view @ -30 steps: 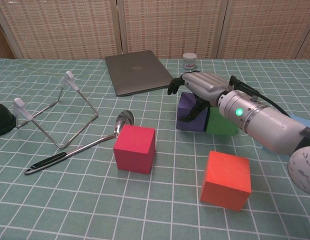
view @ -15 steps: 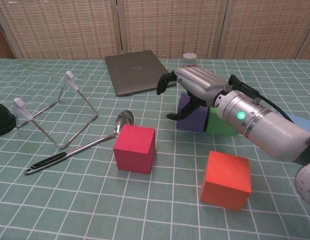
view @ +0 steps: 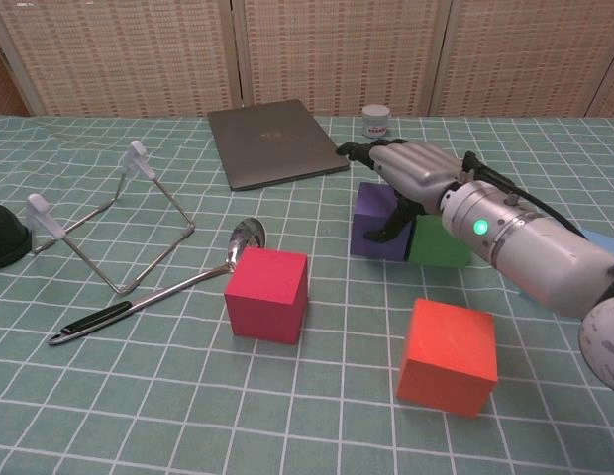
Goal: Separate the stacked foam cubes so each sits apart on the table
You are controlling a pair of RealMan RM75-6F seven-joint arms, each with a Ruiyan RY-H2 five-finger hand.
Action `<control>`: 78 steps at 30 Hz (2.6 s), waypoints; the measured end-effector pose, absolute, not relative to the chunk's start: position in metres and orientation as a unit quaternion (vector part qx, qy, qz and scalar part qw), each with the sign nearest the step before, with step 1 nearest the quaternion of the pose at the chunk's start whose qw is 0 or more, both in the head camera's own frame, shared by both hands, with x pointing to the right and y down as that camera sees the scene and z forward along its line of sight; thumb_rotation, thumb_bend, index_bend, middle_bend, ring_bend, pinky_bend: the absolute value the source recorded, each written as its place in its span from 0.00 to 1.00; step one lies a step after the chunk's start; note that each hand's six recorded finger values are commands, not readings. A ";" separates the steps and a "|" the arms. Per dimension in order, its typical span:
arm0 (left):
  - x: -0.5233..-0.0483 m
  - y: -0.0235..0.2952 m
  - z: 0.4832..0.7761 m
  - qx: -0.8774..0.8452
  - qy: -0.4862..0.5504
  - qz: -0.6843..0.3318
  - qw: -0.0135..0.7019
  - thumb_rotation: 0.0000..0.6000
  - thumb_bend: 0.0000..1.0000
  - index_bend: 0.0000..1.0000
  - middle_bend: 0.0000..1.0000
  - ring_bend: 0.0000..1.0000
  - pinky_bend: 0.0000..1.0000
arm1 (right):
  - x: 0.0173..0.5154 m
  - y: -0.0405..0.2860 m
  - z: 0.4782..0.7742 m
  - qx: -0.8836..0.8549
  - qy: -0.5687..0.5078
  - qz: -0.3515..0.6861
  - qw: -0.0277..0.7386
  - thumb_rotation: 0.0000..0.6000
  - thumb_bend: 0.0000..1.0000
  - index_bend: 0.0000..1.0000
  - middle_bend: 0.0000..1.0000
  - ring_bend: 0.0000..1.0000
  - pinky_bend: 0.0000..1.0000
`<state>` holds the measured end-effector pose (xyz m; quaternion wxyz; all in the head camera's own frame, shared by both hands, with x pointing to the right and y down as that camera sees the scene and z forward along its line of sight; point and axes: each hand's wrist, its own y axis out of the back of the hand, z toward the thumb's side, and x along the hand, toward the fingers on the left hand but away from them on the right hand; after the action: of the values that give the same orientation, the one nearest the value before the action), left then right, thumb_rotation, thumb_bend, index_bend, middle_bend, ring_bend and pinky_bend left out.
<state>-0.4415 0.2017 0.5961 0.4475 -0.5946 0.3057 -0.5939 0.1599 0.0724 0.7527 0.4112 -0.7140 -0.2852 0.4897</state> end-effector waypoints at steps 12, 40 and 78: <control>-0.442 0.201 0.596 -0.594 0.306 -0.594 0.448 1.00 0.33 0.10 0.10 0.10 0.28 | 0.160 0.066 0.748 -0.684 -0.314 0.481 0.450 1.00 0.13 0.45 0.55 0.53 0.59; -0.444 0.200 0.596 -0.594 0.308 -0.594 0.446 1.00 0.33 0.10 0.10 0.10 0.28 | 0.128 0.087 0.745 -0.780 -0.311 0.356 0.409 1.00 0.13 0.13 0.00 0.00 0.00; -0.439 0.199 0.603 -0.600 0.303 -0.593 0.443 1.00 0.33 0.10 0.10 0.10 0.28 | 0.403 0.207 0.592 -0.628 -0.419 0.518 0.402 1.00 0.11 0.00 0.00 0.00 0.00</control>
<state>-0.4394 0.1992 0.6026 0.4426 -0.6003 0.3026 -0.5934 0.4025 0.2067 0.5919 0.4018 -0.6275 -0.4194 0.5185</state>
